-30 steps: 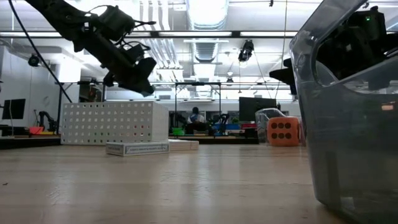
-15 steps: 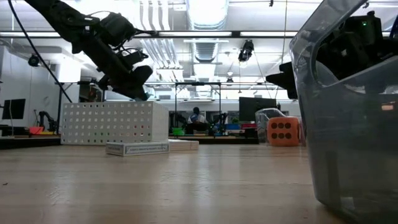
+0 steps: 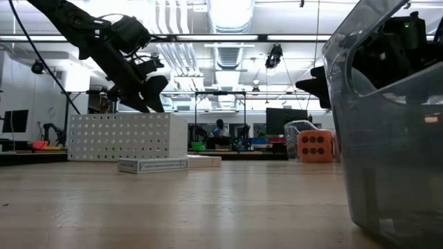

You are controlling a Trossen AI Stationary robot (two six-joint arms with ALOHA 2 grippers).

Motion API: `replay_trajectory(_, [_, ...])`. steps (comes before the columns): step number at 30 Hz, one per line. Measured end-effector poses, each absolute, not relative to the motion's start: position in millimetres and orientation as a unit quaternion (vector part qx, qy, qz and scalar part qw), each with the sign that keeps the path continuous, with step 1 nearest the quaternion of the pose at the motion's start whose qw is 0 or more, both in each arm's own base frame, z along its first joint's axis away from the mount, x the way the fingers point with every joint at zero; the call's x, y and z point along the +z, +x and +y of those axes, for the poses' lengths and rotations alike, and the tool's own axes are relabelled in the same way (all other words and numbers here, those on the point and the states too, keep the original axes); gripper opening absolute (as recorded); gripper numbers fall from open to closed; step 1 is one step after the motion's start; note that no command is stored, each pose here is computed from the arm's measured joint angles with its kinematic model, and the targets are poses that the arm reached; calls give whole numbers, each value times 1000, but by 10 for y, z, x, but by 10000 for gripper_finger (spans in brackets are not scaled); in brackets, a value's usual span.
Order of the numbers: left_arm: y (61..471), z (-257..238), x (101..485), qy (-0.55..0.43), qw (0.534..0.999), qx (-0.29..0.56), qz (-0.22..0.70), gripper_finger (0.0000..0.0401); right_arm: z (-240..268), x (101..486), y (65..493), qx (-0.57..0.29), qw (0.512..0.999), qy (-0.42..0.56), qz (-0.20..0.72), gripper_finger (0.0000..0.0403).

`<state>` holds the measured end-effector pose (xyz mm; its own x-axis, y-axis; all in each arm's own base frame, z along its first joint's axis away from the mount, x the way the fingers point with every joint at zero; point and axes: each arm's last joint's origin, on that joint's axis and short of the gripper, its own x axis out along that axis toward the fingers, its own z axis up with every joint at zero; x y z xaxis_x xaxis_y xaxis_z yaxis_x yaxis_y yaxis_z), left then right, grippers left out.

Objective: Pick & Place Toys
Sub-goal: Put the blue game card into the gray bin

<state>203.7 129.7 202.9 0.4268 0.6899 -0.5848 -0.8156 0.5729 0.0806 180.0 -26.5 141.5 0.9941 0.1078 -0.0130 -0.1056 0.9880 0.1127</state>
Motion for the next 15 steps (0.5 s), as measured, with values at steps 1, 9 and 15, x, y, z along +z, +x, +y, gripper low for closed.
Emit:
replay_trajectory(1, [2037,1297,2030,-108,838,449,291,288,-265,1412,1801,53,997,56,11,258])
replay_trajectory(9, [2114,1185,2214,-91,874,396,267,275,-264,1409,1801,54,997,56,12,258])
replay_trajectory(15, [2269,930,2390,-83,908,295,287,246,-265,1410,1803,54,997,56,11,258])
